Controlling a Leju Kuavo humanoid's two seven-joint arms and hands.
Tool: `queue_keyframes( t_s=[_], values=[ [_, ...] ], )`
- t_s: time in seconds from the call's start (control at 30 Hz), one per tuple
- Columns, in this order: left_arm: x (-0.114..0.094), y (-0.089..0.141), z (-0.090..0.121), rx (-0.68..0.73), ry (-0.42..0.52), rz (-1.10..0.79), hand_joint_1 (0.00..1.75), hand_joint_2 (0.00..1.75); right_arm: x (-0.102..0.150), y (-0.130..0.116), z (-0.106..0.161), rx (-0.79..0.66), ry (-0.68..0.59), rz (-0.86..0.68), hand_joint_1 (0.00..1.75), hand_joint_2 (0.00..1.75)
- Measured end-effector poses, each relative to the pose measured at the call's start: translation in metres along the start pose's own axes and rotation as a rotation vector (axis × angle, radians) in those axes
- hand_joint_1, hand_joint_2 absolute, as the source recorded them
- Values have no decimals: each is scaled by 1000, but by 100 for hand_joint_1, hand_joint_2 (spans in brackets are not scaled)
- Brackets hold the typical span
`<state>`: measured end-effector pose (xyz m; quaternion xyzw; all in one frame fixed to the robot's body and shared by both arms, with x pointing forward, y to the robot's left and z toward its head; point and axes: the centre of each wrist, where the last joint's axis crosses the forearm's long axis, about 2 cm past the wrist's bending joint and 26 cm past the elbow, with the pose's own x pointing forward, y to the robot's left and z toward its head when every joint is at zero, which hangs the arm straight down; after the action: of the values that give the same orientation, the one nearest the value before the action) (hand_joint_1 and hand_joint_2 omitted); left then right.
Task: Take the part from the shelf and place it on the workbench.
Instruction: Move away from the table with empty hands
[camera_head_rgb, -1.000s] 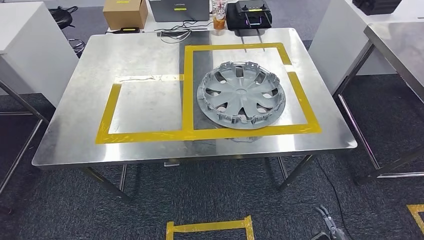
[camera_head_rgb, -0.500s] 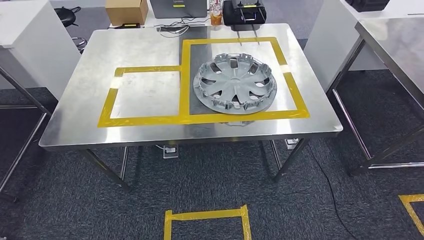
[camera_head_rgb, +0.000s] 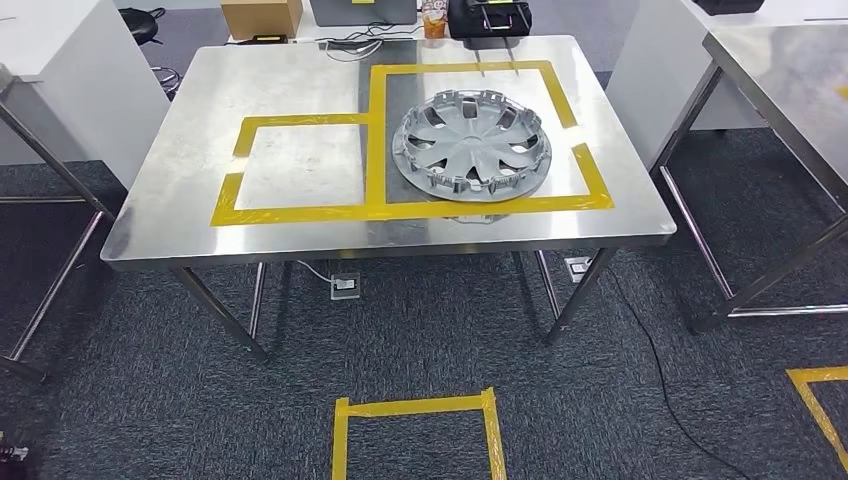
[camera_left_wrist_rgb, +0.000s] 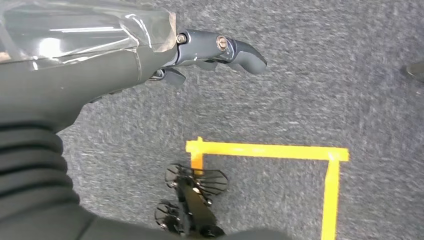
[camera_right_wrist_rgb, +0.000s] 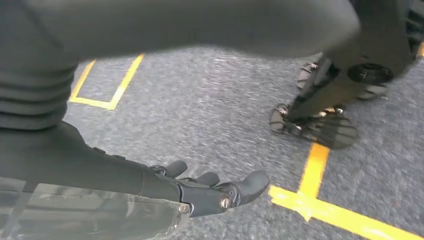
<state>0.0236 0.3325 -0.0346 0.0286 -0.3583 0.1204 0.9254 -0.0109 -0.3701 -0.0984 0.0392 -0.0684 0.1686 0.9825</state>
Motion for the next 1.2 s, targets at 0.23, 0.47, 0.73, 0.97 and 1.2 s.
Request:
queue_keyframes(
  t_s=[0.23, 0.47, 0.73, 0.97, 1.2],
  values=[
    [-2, -13, -15, -32, 13, 19, 0, 0, 7, 7, -5, -16, -47, -37, 0, 0],
    [-22, -27, -20, -76, 98, 34, 0, 0, 28, 5, -8, -63, -117, -59, 0, 0],
    [-31, -41, -28, -115, 153, 27, 0, 0, 43, 9, -11, -97, -171, -96, 0, 0],
    [-12, -54, -47, -141, 122, -2, 0, 0, 18, 33, -14, -70, -116, -152, 0, 0],
    [-15, -56, -53, -146, 163, -37, 0, 0, 16, 47, -17, -71, -107, -199, 0, 0]
  ],
)
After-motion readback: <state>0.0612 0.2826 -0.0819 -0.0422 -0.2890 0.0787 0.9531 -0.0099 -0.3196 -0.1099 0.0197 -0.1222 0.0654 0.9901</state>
